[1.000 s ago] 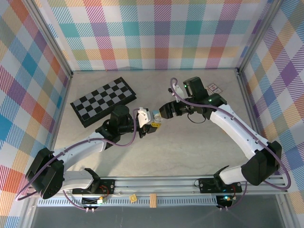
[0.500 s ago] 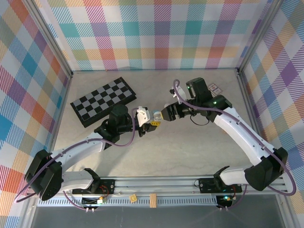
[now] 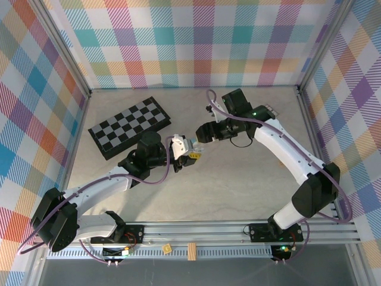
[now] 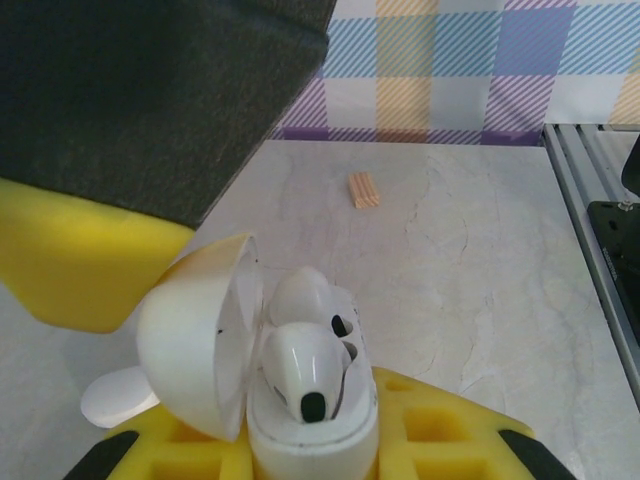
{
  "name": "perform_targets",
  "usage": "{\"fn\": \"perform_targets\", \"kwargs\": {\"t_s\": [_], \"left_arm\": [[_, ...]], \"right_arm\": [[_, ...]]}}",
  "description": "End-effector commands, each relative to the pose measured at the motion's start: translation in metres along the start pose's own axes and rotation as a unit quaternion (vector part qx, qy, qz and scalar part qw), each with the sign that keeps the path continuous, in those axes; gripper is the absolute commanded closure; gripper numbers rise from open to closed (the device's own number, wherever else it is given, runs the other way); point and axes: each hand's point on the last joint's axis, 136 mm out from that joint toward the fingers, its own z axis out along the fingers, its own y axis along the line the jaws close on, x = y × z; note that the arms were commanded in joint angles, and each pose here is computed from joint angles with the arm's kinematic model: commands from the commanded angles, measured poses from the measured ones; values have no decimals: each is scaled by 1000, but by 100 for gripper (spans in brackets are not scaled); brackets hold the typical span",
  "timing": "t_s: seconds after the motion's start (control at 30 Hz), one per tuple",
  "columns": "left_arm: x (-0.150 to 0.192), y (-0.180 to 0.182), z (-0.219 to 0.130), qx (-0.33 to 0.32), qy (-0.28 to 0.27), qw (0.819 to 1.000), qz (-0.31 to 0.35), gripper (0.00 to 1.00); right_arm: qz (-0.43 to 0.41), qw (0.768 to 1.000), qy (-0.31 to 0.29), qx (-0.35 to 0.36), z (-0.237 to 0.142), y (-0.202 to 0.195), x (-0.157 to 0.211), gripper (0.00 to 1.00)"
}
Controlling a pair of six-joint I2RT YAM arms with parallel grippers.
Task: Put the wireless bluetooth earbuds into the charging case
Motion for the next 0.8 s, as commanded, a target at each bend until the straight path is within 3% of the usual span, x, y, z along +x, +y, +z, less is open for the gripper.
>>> {"fn": "perform_targets", "kwargs": {"t_s": [0.0,0.2,0.37,0.47,0.63,0.77], "left_arm": [[-20,7,-3,-19,-27,999,15,88],[-23,8,-3,-17,-31,999,14,88],[-23,2,-6,-3,-32,999,26,88],[-25,-8,-9,25,-28,999,28,88],[-28,-25,-12,76,-20,997,19,87],[-32,-31,-14,96,-23,995,14,87]], "right_arm": [[-41,999,22,-13,-18,12,22,24],[-89,996,4,-16,-35,19,31,24],[-164,984,-73,-1,-56,25,20,24],[-265,957,-116,0,-66,36,22,24],[-468,874,-121,-46,-63,67,62,21],[-498,856,-125,-59,-60,75,62,30]]}}
